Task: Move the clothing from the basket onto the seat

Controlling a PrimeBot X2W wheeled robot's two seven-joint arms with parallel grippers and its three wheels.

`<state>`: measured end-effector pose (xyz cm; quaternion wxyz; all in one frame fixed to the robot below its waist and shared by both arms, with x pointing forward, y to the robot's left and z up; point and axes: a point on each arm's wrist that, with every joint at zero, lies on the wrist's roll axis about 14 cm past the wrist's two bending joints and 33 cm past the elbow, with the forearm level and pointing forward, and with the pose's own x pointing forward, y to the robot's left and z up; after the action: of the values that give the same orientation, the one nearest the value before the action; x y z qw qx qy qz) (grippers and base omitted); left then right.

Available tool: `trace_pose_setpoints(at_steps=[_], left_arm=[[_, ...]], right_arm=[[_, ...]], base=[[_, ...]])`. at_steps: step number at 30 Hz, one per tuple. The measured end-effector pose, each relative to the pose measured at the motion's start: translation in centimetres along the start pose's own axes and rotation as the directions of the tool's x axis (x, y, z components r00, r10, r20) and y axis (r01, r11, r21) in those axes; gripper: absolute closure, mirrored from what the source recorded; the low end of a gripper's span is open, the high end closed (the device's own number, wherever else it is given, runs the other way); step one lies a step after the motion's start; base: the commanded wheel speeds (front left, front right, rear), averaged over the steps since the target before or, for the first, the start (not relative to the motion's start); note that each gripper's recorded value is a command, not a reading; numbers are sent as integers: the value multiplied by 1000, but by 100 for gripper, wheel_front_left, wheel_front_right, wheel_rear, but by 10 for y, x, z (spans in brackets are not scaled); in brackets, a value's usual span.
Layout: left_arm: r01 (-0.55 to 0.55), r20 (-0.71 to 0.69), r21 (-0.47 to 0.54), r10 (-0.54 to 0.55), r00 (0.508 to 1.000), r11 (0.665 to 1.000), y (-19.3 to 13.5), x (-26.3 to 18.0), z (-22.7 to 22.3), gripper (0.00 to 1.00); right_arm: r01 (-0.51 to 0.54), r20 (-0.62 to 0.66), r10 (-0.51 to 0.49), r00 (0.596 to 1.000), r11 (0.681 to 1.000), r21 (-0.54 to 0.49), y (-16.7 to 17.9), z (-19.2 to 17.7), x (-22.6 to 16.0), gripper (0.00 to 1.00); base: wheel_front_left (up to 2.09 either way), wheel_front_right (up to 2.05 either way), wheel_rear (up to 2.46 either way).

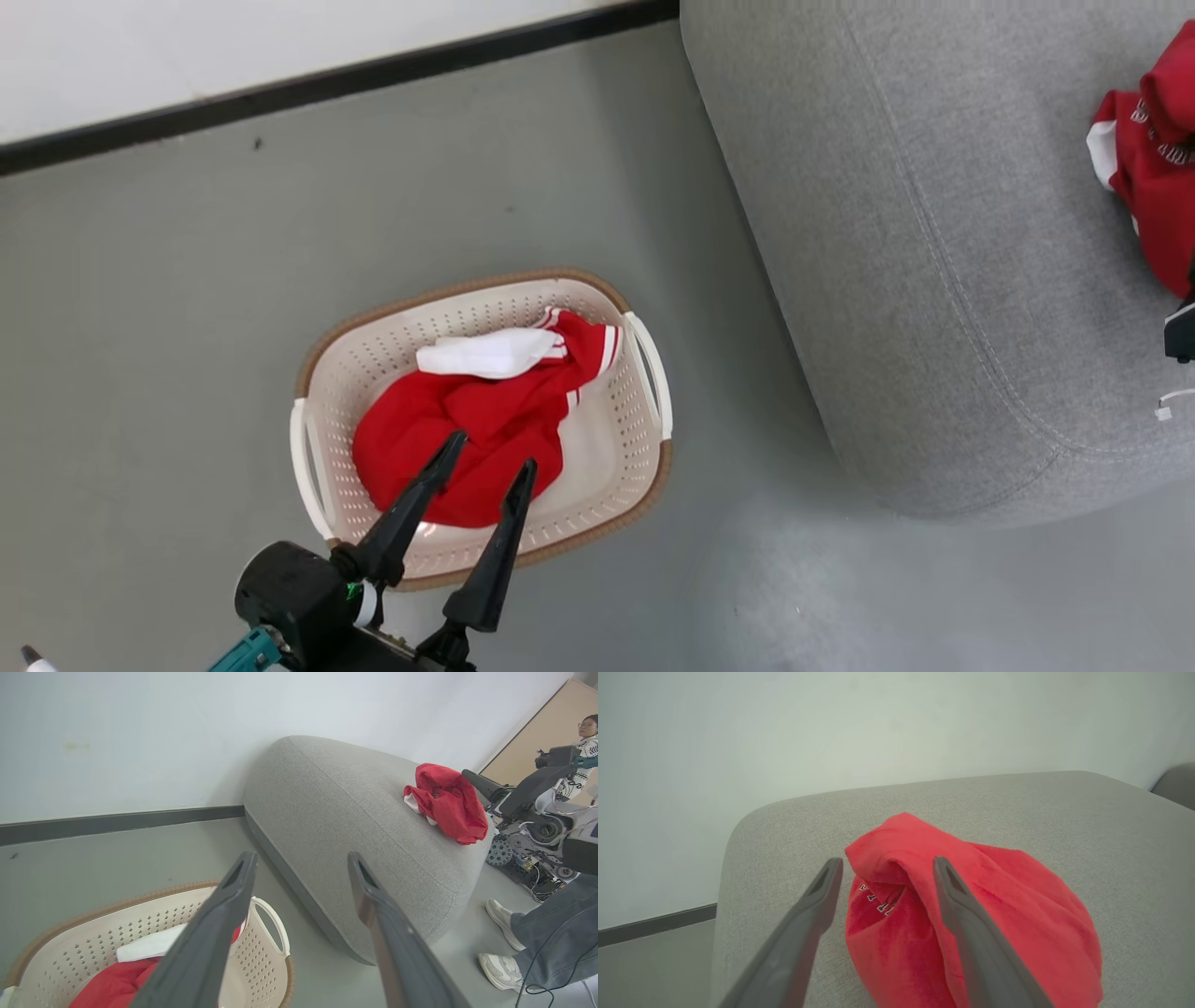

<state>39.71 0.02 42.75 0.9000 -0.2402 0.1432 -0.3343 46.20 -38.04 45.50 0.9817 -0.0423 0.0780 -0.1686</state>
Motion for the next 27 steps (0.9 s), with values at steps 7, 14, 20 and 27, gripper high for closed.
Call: trace_pose_setpoints(at_steps=[7,14,20,27], left_arm=[[-82,42,12,82,996,997,6,-9,10,0],[-204,122,15,201,972,979,24,-27,33,0],[-280,170,38,270,948,959,35,-47,48,0],[-406,234,38,387,892,913,53,-85,63,0]], right_arm=[[-106,86,104,991,994,23,39,25,-15,0],[-226,151,217,964,973,48,85,41,-39,0],[-321,192,305,933,946,56,120,51,-56,0],[-462,185,442,877,883,81,177,42,-92,0]], base=[[0,0,0],[0,0,0],[0,0,0],[0,0,0]])
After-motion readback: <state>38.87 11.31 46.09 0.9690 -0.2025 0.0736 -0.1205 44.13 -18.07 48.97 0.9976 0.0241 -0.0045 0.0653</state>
